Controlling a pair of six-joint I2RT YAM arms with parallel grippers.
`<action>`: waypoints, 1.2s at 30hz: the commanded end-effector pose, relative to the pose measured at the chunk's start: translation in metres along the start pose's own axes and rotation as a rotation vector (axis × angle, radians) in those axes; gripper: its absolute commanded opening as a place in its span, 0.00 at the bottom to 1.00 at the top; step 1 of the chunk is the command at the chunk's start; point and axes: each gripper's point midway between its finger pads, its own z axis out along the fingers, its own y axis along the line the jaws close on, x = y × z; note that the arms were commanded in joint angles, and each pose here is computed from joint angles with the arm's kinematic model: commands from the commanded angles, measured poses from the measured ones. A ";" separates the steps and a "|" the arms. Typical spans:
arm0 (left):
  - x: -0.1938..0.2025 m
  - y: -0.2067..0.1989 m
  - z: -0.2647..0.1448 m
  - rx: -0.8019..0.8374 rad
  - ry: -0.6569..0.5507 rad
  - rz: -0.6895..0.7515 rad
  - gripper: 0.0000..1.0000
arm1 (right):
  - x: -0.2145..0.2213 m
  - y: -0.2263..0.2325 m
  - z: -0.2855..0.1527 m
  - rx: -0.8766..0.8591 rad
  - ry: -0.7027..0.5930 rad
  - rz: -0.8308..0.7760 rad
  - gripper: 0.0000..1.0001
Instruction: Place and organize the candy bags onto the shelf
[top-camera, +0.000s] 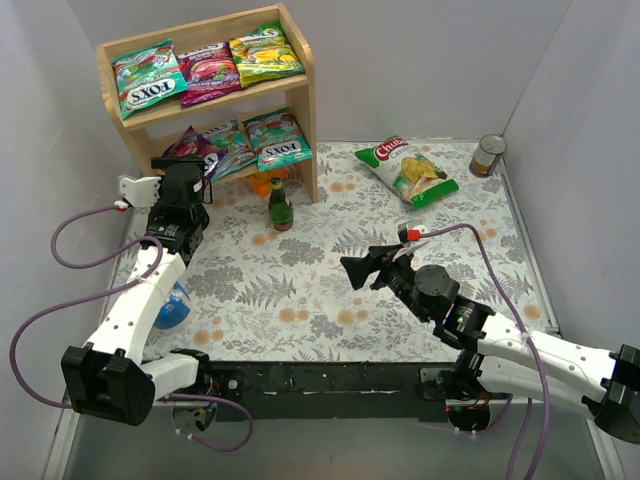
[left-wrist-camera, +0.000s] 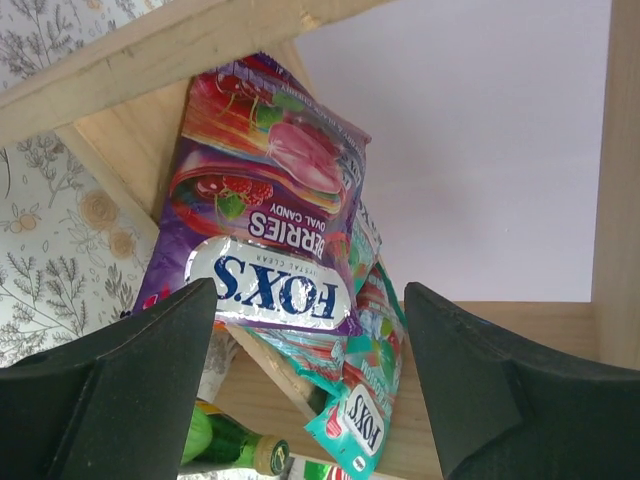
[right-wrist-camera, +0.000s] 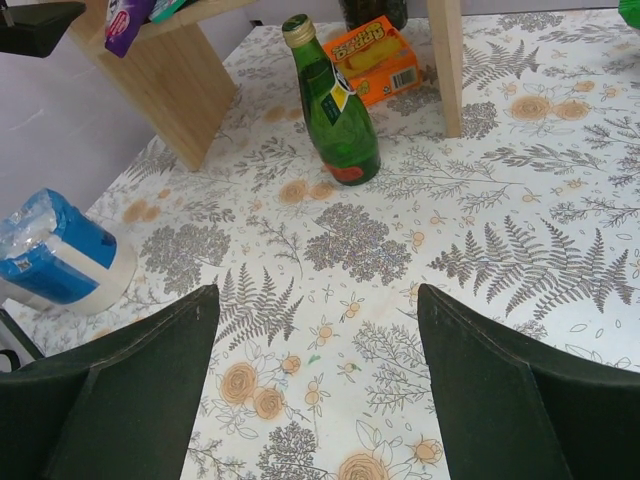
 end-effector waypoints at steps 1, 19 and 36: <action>0.005 -0.018 -0.003 0.035 0.052 -0.128 0.74 | -0.005 -0.008 -0.002 0.032 -0.029 -0.005 0.87; 0.050 -0.020 0.008 0.033 0.216 -0.185 0.88 | 0.000 -0.021 -0.008 0.068 -0.034 0.002 0.86; 0.025 0.008 0.016 -0.038 0.058 -0.110 0.75 | 0.002 -0.024 -0.006 0.074 -0.027 0.002 0.86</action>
